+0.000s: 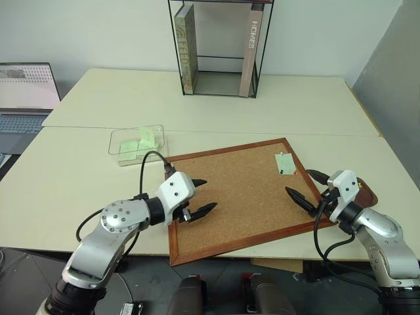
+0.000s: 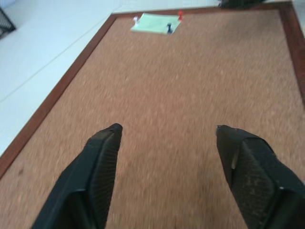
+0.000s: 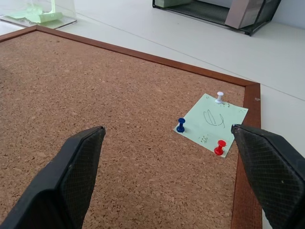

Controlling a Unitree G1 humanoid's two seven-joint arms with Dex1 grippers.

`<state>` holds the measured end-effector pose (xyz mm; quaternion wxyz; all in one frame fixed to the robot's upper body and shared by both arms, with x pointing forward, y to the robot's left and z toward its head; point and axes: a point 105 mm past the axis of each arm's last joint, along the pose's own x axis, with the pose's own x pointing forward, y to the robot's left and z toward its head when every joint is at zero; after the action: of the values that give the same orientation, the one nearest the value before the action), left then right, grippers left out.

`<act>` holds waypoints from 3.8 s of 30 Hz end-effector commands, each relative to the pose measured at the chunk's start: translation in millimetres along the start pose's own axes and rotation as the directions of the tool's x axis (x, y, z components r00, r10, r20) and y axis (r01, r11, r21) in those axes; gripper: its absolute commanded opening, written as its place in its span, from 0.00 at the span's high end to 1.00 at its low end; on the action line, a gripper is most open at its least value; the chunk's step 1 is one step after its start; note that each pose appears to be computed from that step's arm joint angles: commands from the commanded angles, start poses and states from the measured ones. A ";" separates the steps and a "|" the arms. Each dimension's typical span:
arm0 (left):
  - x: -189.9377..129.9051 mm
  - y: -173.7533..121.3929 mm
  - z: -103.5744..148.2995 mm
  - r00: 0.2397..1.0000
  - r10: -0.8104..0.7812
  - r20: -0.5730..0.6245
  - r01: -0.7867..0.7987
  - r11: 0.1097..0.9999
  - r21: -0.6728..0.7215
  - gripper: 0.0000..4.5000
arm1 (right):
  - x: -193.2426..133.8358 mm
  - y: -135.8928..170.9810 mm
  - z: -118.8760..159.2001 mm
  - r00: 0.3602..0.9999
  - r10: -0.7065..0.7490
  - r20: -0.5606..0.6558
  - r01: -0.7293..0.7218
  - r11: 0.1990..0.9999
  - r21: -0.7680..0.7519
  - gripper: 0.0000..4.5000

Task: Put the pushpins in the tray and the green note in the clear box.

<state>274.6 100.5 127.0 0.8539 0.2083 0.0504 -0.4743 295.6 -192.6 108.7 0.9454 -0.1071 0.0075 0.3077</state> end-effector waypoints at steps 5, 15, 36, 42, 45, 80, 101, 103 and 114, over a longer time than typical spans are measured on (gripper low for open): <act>30.1 3.2 6.9 0.999 0.009 0.051 -0.008 1.000 -0.016 0.63 | 3.3 0.5 18.7 0.998 0.007 0.058 -0.005 0.999 -0.040 0.00; 73.9 1.8 -5.2 0.998 0.013 0.063 -0.011 0.999 -0.040 0.99 | 18.4 1.4 28.6 0.997 0.013 0.079 -0.012 1.000 -0.005 0.00; 81.8 -8.8 -45.4 0.998 -0.048 -0.033 0.044 0.992 -0.114 0.99 | 101.9 -52.0 24.3 0.996 -0.057 -0.071 0.058 0.998 0.005 0.00; 81.1 -9.7 -45.5 0.998 -0.050 -0.035 0.045 0.993 -0.113 1.00 | 109.6 -60.5 7.4 0.987 -0.095 -0.129 0.093 0.995 -0.017 0.08; 81.0 -10.2 -45.6 0.998 -0.048 -0.036 0.043 0.993 -0.114 1.00 | 110.0 -61.7 3.2 0.985 -0.100 -0.138 0.098 0.995 -0.021 0.21; 82.7 -8.5 -55.4 0.995 -0.037 -0.090 0.029 0.996 -0.087 1.00 | 120.3 -69.9 50.9 0.988 -0.153 -0.033 0.152 0.988 -0.030 1.00; 85.3 -15.9 -54.4 0.994 -0.072 -0.084 0.068 0.997 -0.045 1.00 | 3.7 -117.9 39.1 0.886 -0.459 -0.070 0.458 0.888 -0.030 1.00; 85.5 -15.5 -53.8 0.994 -0.076 -0.083 0.073 0.996 -0.042 1.00 | -19.6 -126.0 31.1 0.848 -0.519 -0.104 0.517 0.855 -0.052 1.00; 88.3 -16.3 -52.6 0.992 -0.102 -0.079 0.100 0.995 -0.024 1.00 | -68.0 -115.6 -17.1 0.776 -0.549 -0.310 0.555 0.828 -0.079 1.00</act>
<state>323.3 46.3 70.8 0.8426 0.2105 0.0608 -0.4920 310.1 -325.8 105.3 0.9799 -0.1312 0.1500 -0.0006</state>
